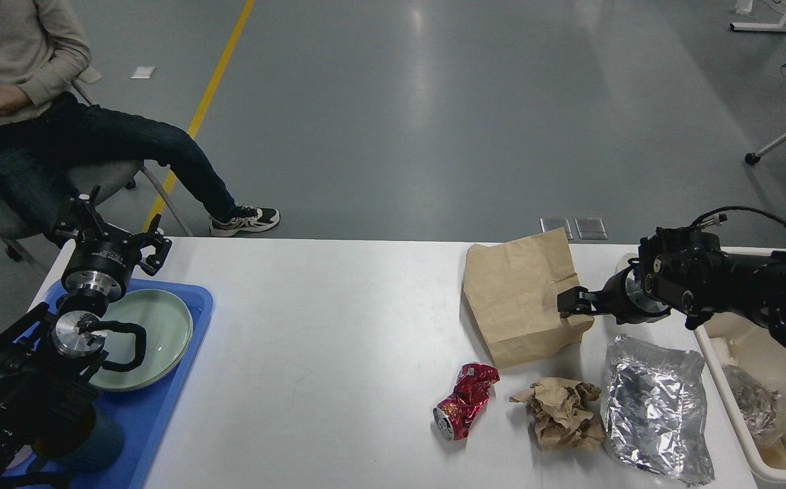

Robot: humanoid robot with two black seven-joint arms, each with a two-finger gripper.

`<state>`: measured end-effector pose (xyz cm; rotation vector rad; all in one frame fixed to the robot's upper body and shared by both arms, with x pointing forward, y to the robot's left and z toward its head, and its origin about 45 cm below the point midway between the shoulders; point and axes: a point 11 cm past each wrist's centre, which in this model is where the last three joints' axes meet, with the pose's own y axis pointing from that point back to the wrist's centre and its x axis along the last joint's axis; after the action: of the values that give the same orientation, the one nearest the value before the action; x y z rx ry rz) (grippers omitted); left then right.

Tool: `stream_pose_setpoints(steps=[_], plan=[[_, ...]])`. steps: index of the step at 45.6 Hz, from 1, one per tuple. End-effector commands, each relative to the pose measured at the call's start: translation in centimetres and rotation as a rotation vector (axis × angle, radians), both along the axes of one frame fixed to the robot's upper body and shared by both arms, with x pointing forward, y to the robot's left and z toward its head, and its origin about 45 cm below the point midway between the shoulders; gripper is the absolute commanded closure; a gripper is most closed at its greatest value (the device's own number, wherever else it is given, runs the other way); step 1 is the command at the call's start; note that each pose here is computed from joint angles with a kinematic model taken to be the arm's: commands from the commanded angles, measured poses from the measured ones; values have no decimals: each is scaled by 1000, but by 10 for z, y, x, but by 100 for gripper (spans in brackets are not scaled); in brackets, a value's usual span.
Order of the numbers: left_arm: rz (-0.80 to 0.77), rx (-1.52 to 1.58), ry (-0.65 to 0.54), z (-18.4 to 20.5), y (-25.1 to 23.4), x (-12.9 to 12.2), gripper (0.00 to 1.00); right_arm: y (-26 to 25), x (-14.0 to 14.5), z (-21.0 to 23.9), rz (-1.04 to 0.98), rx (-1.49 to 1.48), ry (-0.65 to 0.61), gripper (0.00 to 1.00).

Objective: Tidy desktop
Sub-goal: 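Grasp the brown paper bag with the right gripper and lift it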

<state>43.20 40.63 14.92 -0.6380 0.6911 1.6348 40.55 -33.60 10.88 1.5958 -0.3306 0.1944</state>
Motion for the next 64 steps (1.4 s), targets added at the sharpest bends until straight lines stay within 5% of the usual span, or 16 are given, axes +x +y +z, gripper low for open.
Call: stream_pose_setpoints(steps=[1, 11, 20, 47, 64], plan=[[0, 0, 0, 0, 0, 0, 4, 3, 0, -8, -1, 6, -52, 11], [0, 0, 0, 0, 0, 0, 4, 17, -5, -20, 6, 39, -90, 31], [0, 0, 0, 0, 0, 0, 4, 19, -18, -23, 5, 63, -35, 100], [0, 0, 0, 0, 0, 0, 4, 19, -8, 43, -116, 307, 39, 100], [0, 0, 0, 0, 0, 0, 4, -8, 30, 179, -142, 418, -161, 100]])
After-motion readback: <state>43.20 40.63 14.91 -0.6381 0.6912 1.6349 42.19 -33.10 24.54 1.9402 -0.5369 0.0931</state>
